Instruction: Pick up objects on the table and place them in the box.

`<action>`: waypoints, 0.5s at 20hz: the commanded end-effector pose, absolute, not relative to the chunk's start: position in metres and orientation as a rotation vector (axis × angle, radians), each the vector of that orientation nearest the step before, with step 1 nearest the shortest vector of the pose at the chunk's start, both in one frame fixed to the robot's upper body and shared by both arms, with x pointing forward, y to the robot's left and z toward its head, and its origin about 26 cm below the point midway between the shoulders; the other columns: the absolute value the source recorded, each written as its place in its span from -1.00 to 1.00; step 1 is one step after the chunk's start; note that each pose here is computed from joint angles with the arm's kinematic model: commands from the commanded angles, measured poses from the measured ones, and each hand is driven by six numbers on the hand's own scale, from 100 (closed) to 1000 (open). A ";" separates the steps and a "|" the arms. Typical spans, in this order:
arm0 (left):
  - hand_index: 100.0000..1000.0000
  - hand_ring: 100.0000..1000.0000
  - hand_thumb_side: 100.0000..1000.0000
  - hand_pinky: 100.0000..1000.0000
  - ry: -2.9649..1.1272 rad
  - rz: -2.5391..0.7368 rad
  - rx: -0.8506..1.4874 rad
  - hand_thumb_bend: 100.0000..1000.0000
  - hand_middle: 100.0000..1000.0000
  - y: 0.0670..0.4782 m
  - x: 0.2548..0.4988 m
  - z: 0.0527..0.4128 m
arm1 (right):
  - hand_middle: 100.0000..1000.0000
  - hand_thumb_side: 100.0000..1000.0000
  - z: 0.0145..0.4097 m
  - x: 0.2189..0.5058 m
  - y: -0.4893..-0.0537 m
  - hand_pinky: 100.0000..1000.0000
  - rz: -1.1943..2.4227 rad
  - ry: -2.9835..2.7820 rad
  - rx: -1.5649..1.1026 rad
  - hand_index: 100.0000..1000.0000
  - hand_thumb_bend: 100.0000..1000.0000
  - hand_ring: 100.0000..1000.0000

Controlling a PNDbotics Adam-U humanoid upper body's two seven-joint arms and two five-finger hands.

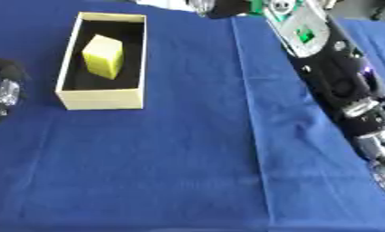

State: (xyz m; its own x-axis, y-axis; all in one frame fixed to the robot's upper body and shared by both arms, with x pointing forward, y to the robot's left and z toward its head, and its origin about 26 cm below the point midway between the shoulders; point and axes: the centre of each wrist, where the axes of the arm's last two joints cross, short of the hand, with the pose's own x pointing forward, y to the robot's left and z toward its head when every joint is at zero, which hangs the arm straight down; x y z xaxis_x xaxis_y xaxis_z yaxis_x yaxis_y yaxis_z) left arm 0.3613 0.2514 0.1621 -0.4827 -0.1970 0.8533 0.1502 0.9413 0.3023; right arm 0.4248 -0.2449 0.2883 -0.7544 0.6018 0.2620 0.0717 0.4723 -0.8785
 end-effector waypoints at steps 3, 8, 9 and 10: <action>0.03 0.14 -0.59 -0.19 -2.061 -0.376 0.104 -1.00 0.00 0.259 0.360 0.171 | 0.75 -0.82 0.300 0.403 -0.280 0.56 1.155 -2.185 -0.593 0.87 -1.00 0.72; -0.04 0.12 -0.56 -0.22 -2.059 -0.338 0.135 -1.00 0.00 0.260 0.360 0.171 | 0.71 -0.80 0.288 0.388 -0.304 0.56 1.066 -2.161 -0.602 0.86 -1.00 0.71; -0.05 0.12 -0.56 -0.22 -2.059 -0.330 0.140 -1.00 0.00 0.260 0.360 0.170 | 0.69 -0.79 0.286 0.386 -0.309 0.56 1.050 -2.156 -0.605 0.84 -1.00 0.71; -0.05 0.13 -0.56 -0.23 -2.056 -0.323 0.144 -1.00 0.00 0.261 0.360 0.170 | 0.69 -0.79 0.284 0.383 -0.313 0.56 1.032 -2.150 -0.608 0.83 -1.00 0.70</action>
State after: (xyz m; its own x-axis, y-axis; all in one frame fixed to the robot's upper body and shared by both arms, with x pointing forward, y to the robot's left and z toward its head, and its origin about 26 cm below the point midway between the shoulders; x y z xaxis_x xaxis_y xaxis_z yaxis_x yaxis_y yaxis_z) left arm 0.3609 0.2546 0.1613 -0.4677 -0.2137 0.8576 0.0620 0.9600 0.2731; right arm 0.3909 -0.3041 0.2630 -0.6586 0.6350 0.4037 0.0656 0.5829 -0.8099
